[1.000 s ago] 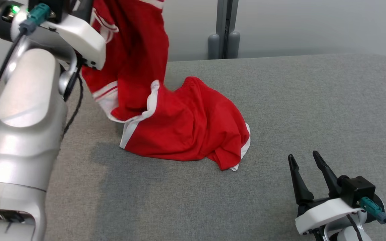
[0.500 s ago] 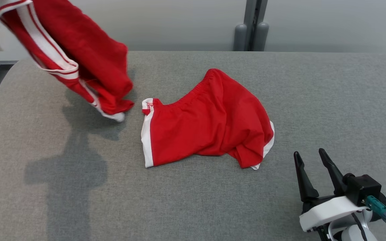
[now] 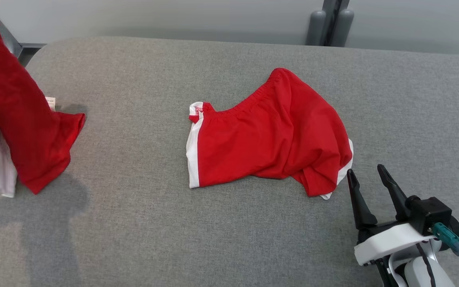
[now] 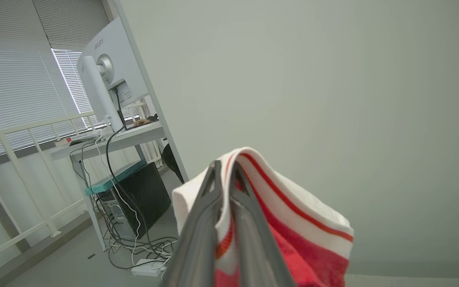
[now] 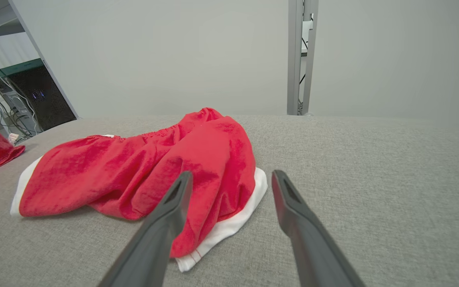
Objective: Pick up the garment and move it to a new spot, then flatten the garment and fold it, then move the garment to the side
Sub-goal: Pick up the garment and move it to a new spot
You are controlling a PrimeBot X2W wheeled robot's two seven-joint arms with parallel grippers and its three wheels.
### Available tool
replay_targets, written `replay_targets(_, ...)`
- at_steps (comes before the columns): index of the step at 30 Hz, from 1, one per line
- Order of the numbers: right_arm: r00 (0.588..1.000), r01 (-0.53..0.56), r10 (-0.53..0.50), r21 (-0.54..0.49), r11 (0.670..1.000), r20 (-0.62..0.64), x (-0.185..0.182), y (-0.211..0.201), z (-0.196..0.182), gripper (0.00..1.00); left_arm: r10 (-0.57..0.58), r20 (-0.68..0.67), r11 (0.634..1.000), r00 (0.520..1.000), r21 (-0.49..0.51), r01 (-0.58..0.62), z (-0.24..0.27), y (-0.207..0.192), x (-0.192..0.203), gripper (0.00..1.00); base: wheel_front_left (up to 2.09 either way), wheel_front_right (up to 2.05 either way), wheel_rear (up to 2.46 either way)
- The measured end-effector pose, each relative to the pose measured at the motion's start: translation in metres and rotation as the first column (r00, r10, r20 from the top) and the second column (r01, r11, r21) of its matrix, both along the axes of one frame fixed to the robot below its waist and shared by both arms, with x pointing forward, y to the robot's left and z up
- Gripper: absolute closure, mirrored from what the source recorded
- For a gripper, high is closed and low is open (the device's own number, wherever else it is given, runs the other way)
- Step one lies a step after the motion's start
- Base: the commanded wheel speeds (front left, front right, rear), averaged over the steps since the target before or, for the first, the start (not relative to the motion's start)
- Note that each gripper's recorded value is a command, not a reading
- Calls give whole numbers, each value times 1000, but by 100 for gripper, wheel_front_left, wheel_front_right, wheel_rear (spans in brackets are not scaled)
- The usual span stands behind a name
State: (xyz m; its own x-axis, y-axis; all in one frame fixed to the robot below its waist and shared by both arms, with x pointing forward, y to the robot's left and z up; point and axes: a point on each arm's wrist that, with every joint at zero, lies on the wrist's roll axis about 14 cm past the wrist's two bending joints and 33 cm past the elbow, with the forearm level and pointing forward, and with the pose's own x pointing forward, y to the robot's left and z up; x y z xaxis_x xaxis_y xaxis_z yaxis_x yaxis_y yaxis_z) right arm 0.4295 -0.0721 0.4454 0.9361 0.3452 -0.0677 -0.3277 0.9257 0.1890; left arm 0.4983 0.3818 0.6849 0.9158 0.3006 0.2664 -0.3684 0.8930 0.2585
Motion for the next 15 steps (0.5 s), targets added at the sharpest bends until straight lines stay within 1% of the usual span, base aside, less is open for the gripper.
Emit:
replay_targets(4,1000,3,-3,-10,1000,-10,4,-1,-6,0,59,-63,997,996,-52,-62,-39,22,-4,100,0,0,0)
replay_targets(8,1000,12,-13,-31,999,-25,7,-6,-15,0,61,-170,989,983,-124,-83,-94,24,-5,100,0,0,0)
replay_targets(11,999,14,-15,-41,999,-29,11,-8,-19,0,70,-280,975,958,-185,-125,-148,22,-13,100,0,0,0)
replay_targets(15,999,13,-14,-50,999,-31,16,-10,-23,0,79,-404,943,911,-267,-200,-212,18,-32,100,0,0,0)
